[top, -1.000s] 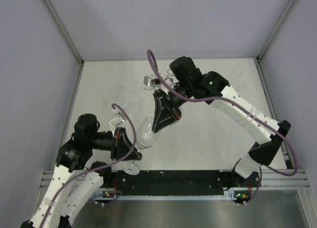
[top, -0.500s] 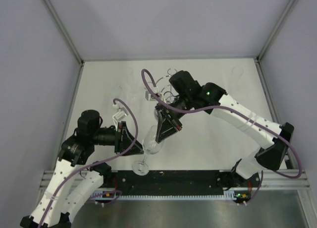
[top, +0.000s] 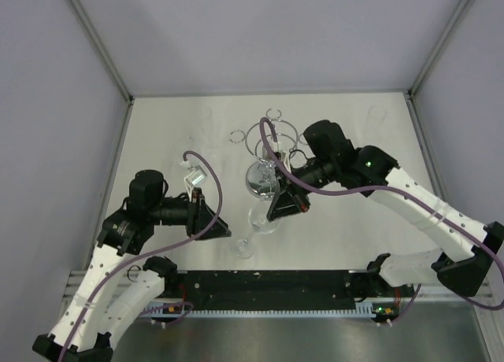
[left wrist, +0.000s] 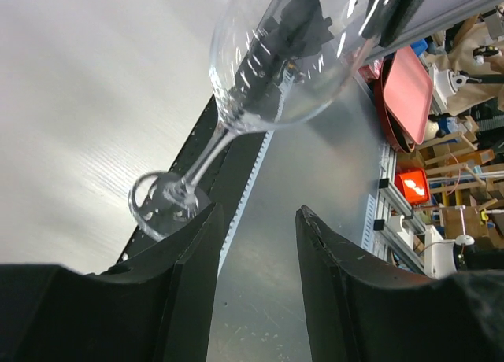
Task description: Take the wine glass off the wine glass rack
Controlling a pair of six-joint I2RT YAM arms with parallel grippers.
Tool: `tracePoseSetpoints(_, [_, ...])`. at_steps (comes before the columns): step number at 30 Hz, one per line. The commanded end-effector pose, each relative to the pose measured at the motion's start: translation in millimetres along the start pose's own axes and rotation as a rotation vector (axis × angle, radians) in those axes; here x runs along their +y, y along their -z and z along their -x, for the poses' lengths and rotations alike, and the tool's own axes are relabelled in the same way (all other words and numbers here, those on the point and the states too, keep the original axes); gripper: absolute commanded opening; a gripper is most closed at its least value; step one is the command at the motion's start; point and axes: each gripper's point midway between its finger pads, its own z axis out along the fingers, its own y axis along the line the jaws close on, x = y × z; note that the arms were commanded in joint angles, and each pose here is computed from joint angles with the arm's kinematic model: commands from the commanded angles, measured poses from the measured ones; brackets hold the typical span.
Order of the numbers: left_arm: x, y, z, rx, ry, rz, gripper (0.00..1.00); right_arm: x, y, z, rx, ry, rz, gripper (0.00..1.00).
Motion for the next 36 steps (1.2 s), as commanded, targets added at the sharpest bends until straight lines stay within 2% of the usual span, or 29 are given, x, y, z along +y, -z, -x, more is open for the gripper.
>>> tracePoseSetpoints(1, [-2.1,2.5,16.2,-0.043,-0.062,0.027,0.48,-24.2,23.1,0.1,-0.073,-0.032,-0.191,0.0])
tracePoseSetpoints(11, [11.1,5.3,32.8,-0.107,-0.074,0.136,0.54,-96.4,78.7,-39.8,-0.08,-0.266,-0.682,0.0])
tracePoseSetpoints(18, [10.1,4.7,40.3,-0.135,-0.08,0.135,0.59,-147.3,133.6,-44.0,-0.148,-0.416,-0.977,0.0])
tracePoseSetpoints(22, [10.5,5.4,37.7,-0.133,-0.08,0.139,0.65,-168.8,170.0,-39.0,-0.19,-0.436,-1.177,0.0])
tracePoseSetpoints(27, [12.3,6.2,35.2,-0.141,-0.079,0.147,0.72,-193.6,206.5,-38.1,-0.224,-0.483,-1.321,0.0])
tracePoseSetpoints(30, [13.5,6.9,33.4,-0.141,-0.074,0.157,0.73,-209.9,228.0,-38.6,-0.252,-0.53,-1.369,0.0])
tracePoseSetpoints(36, [12.7,10.3,29.7,-0.144,-0.074,0.172,0.84,-243.9,268.8,-38.6,-0.318,-0.616,-1.434,0.0])
